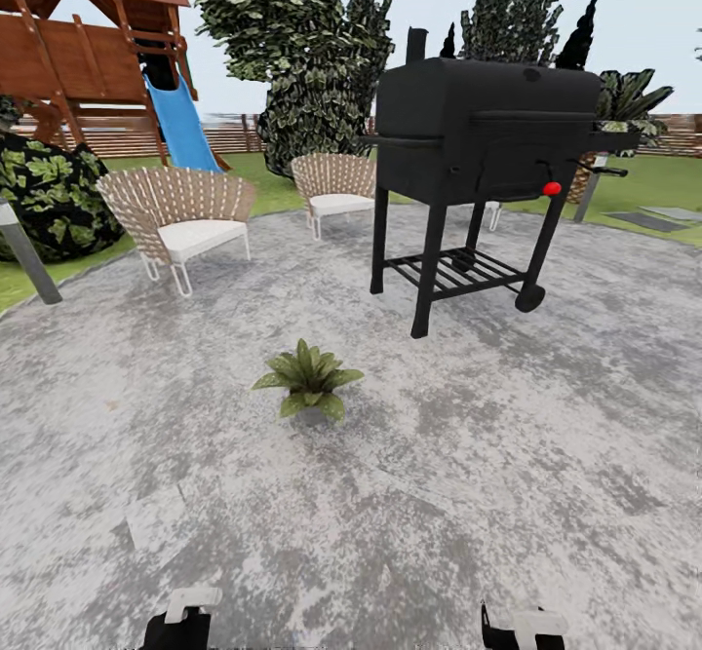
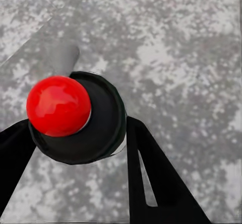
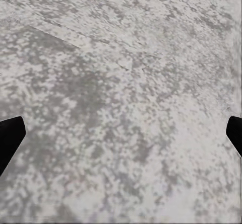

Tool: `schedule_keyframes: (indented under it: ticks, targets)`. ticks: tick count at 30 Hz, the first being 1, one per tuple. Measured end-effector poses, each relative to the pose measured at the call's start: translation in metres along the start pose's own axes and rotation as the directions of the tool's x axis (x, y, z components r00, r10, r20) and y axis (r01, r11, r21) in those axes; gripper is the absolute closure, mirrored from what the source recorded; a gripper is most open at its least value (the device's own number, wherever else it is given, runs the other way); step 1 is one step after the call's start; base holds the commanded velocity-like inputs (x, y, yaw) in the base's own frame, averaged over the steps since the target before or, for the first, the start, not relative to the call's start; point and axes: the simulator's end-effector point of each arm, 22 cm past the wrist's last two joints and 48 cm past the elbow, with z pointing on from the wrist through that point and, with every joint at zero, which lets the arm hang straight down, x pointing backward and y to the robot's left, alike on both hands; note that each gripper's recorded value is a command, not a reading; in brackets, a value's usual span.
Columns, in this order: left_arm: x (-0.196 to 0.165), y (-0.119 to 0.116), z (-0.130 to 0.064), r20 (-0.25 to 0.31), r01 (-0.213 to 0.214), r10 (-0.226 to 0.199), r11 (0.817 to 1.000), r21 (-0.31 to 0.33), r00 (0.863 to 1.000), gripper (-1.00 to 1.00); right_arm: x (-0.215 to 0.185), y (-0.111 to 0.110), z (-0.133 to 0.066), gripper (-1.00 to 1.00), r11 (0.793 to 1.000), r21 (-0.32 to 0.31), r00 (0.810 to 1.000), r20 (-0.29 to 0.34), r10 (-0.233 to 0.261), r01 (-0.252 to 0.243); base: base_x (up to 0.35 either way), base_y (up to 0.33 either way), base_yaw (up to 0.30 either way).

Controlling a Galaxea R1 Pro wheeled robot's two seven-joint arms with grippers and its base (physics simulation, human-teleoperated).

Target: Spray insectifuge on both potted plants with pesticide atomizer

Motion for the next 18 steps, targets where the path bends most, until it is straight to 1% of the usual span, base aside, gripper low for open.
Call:
schedule_keyframes:
  ticks: [5, 7, 18]
  targets:
    - [0.0005, 0.0013, -0.0001, -0.001, 0.0, 0.0, 1.0, -0.002, 1.0, 1.0, -0.0001, 0.001, -0.0001, -1.0, 1.0, -0.001, 1.0, 0.0, 0.001, -0.001, -0.232, 0.234, -0.269]
    - [0.0003, 0.0013, -0.0001, -0.001, -0.001, 0.001, 1.0, -0.002, 1.0, 1.0, 0.0, 0.001, -0.0002, -1.0, 1.0, -0.001, 1.0, 0.0, 0.001, -0.001, -0.115, 0.114, -0.175]
    - [-0.0001, 0.0014, -0.0002, 0.0, 0.0, 0.0, 1.0, -0.002, 1.0, 1.0, -0.0001, 0.0011, -0.0003, -1.0, 1.0, -0.001, 1.0, 0.0, 0.001, -0.001, -0.003, 0.012, -0.012]
